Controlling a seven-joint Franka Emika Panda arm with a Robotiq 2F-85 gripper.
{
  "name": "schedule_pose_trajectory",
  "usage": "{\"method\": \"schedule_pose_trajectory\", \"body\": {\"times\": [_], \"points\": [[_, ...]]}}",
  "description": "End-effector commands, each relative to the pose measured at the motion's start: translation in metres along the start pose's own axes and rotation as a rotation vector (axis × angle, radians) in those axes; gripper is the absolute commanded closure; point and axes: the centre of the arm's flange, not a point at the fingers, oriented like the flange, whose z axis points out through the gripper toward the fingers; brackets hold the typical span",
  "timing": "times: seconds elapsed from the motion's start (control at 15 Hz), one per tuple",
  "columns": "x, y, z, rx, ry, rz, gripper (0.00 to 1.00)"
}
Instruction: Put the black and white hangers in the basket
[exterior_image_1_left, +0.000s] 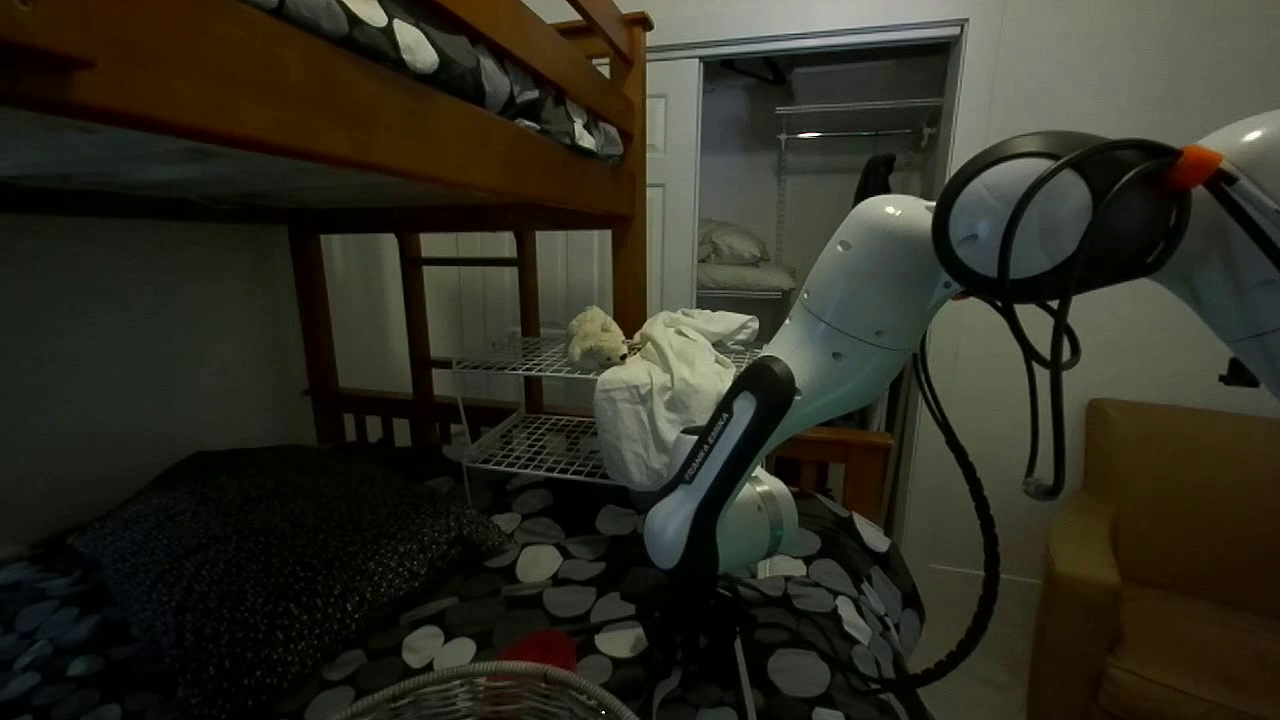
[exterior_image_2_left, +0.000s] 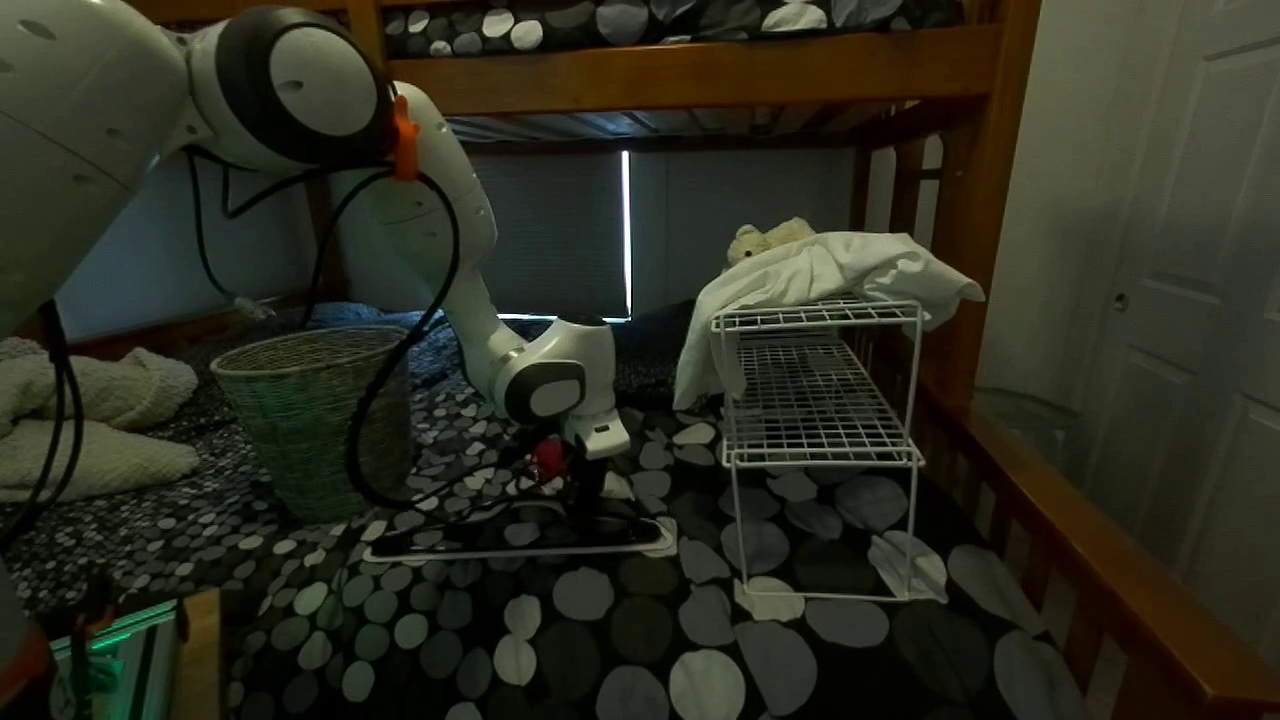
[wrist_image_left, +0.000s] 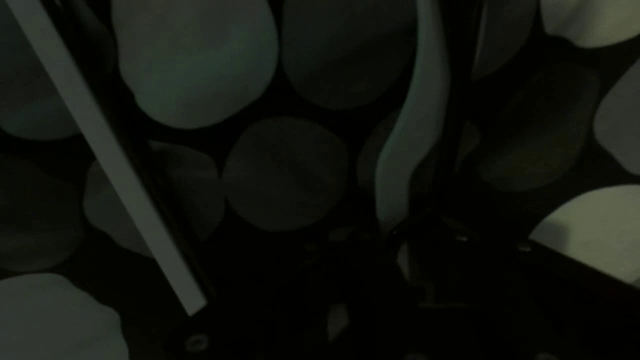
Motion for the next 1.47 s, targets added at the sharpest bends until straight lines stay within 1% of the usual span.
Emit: {"method": "schedule_pose_trajectory", "body": {"times": [0.0,0.07,0.13,0.2,0.27,0.4,0.47,0.6,0.87,0.93,1.13,1.2,1.33,1.4], "points": [[0.001,0.005,-0.015,-0.008,-0.005,0.011,1.00],[0.001,0.011,-0.027,-0.001,-0.016,0.002,0.97],[0.004,0.022,-0.047,0.008,-0.015,-0.010,0.96],[0.007,0.033,-0.068,0.033,-0.032,-0.029,0.96],[0.007,0.043,-0.086,0.045,-0.027,-0.052,0.96],[0.005,0.058,-0.115,0.057,-0.028,-0.105,0.96],[0.003,0.064,-0.133,0.081,-0.043,-0.140,0.96],[-0.002,0.078,-0.165,0.129,-0.042,-0.157,0.96],[-0.019,0.094,-0.247,0.348,0.052,-0.095,0.96],[-0.022,0.096,-0.271,0.388,0.089,-0.094,0.96],[-0.035,0.101,-0.344,0.487,0.245,-0.096,0.96],[-0.038,0.098,-0.371,0.526,0.304,-0.104,0.96],[-0.051,0.090,-0.405,0.590,0.371,-0.113,0.96],[-0.062,0.079,-0.420,0.649,0.397,-0.108,0.96]]}}
